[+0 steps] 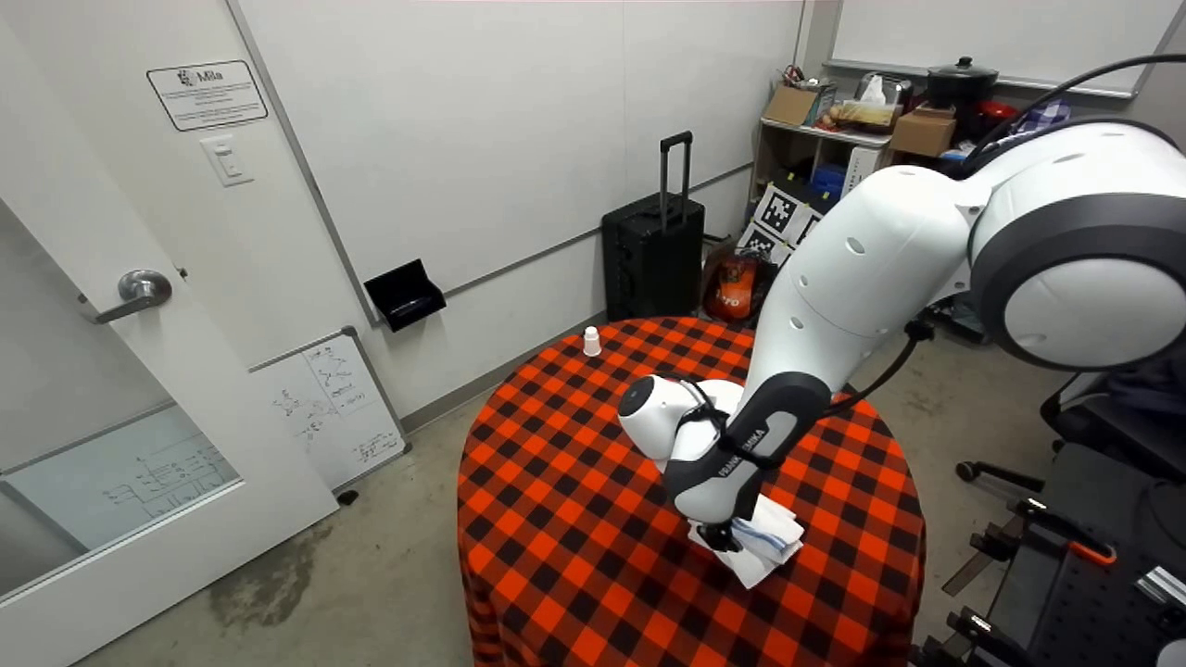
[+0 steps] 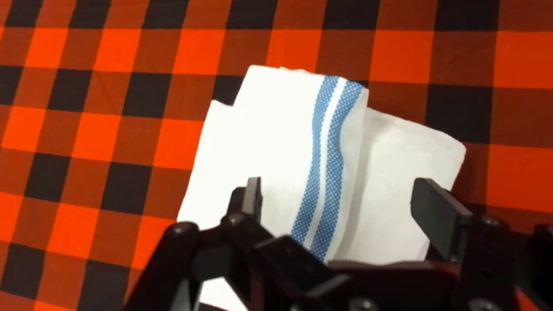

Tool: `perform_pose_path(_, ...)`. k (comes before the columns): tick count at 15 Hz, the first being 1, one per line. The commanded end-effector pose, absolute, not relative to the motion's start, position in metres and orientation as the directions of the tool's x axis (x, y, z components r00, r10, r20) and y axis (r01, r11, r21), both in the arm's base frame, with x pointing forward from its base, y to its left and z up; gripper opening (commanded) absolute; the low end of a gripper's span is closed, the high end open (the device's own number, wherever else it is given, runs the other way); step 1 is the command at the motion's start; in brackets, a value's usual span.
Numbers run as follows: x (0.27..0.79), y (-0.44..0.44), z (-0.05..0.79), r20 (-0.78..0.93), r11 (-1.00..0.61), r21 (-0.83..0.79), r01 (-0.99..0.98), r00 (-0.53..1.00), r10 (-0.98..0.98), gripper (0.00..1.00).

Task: Fold the towel on the table

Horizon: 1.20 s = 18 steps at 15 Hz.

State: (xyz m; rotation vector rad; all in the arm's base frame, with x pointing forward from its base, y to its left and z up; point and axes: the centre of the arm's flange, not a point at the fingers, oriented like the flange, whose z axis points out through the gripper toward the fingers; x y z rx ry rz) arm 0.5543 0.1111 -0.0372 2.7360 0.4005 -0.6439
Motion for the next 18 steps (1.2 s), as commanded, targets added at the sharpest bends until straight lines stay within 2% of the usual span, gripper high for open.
perform_pose_path(1, 0.567, 0.11, -0.005, -0.458, -0.964, 0.1, 0.247, 0.871, 0.175, 1.0)
perform_pose_path(7, 0.579, 0.084, 0.072, -0.388, -0.992, -0.126, 0.011, 0.92, 0.059, 1.0)
perform_pose_path(11, 0.555, 0.092, 0.113, -0.414, -0.971, -0.236, -0.02, 0.907, 0.082, 1.0)
perform_pose_path(14, 0.522, 0.118, 0.137, -0.446, -0.97, -0.24, 0.028, 0.884, 0.136, 1.0)
perform_pose_path(18, 0.483, 0.142, 0.169, -0.42, -0.992, -0.11, 0.064, 0.901, 0.105, 1.0)
